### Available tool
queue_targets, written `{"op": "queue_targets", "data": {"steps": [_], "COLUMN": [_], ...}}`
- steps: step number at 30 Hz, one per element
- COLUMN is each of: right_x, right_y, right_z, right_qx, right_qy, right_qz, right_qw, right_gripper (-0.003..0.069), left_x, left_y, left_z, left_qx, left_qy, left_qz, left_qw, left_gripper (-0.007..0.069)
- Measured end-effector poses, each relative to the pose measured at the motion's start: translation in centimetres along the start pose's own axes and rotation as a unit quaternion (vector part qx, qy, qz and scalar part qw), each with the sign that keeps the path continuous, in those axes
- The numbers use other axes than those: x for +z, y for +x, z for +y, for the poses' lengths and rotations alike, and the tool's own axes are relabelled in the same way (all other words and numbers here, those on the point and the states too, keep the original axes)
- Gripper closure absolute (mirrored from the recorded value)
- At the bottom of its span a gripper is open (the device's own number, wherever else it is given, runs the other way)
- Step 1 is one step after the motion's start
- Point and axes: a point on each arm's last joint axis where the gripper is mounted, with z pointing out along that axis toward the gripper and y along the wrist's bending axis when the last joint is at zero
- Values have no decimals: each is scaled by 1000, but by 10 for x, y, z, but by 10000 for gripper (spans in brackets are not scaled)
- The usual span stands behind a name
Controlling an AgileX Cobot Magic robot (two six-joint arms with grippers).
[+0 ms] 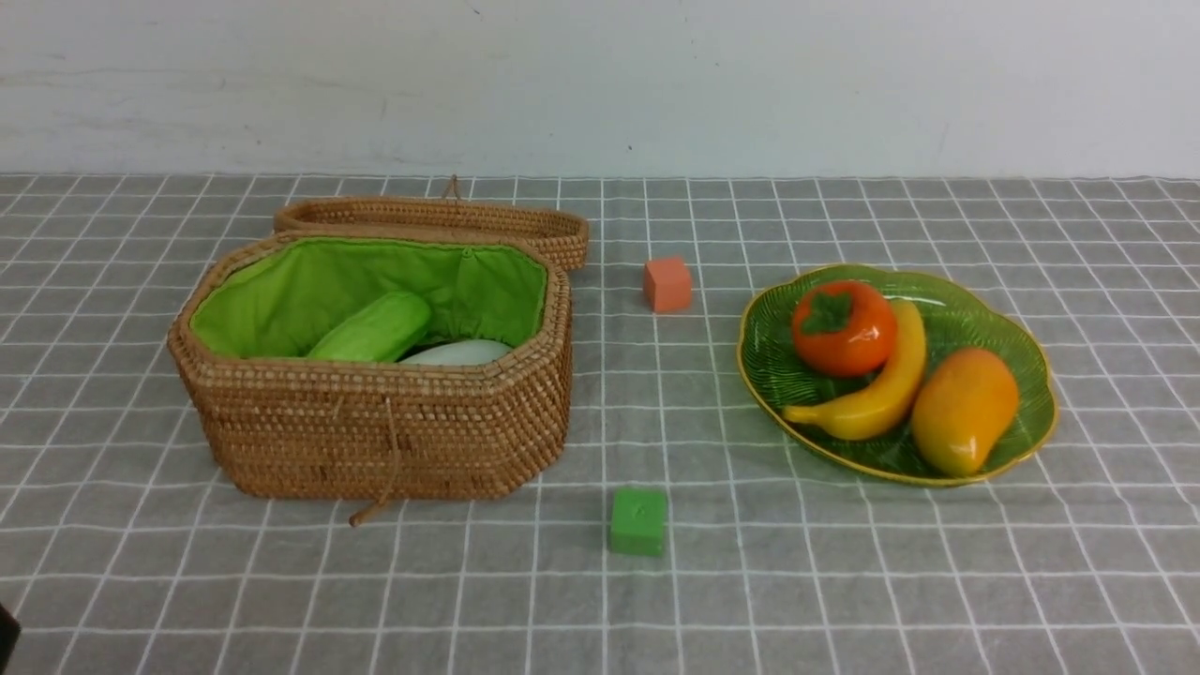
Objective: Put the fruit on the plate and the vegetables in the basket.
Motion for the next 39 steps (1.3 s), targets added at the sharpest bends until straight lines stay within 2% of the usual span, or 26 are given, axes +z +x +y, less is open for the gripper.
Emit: {"op": "queue_targets", "data": {"steps": [4, 7, 39], "right_x": [0, 0, 0], "right_y": [0, 0, 0], "right_z": [0, 0, 0], "right_qx": [0, 0, 0], "right_qy": [0, 0, 0], "right_qz": [0, 0, 0], "right_qw": [1000, 1000, 1000], "right_gripper": [655, 652, 624], "left_x": [-3, -5, -4], "left_y": [25, 34, 34], "left_z": [5, 6, 5], "left_qx": [-32, -49, -65], "left_qy": [-35, -42, -41], "left_qz": [124, 162, 162], "left_qw": [991, 985, 984], "left_gripper": [638, 638, 638]}}
